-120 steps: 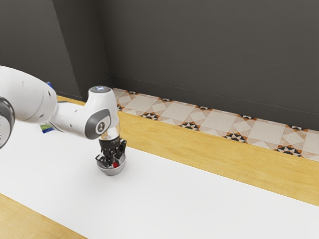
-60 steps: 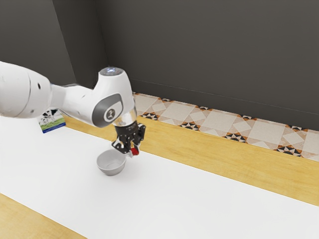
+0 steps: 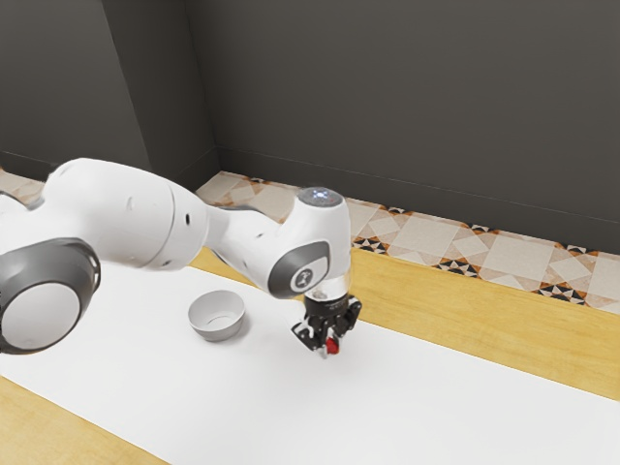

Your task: Take strawberry from the bowl

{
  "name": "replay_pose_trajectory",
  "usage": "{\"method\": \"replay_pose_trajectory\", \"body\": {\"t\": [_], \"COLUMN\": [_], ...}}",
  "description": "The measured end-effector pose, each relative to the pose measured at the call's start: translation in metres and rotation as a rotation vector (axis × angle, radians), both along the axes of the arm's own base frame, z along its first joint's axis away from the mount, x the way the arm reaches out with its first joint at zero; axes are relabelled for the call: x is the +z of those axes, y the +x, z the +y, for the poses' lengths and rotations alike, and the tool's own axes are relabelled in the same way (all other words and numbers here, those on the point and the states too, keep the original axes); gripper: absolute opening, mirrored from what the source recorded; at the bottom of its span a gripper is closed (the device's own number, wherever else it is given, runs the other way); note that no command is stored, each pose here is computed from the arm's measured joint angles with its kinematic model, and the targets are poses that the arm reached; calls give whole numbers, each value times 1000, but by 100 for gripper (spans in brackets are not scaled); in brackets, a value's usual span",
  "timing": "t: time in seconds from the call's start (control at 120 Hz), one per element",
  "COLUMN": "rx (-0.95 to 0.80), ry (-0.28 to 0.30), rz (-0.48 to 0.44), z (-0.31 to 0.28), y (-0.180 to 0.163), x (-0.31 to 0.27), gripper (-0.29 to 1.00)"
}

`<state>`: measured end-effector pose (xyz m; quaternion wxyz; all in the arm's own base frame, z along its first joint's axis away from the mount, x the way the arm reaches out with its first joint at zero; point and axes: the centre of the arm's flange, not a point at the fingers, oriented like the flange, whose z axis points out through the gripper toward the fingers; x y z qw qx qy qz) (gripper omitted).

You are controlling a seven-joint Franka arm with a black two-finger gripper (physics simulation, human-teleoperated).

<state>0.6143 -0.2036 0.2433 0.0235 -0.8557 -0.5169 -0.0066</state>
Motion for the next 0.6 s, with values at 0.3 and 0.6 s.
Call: {"method": "replay_pose_trajectory", "body": {"t": [0.3,0.6], "rx": [-23,-244], "ry": [-37,-23], "rz": [-59,-218], "z": [-18,79], "y": [-4,-23], "x": [68,368], "gripper": [52,64]}}
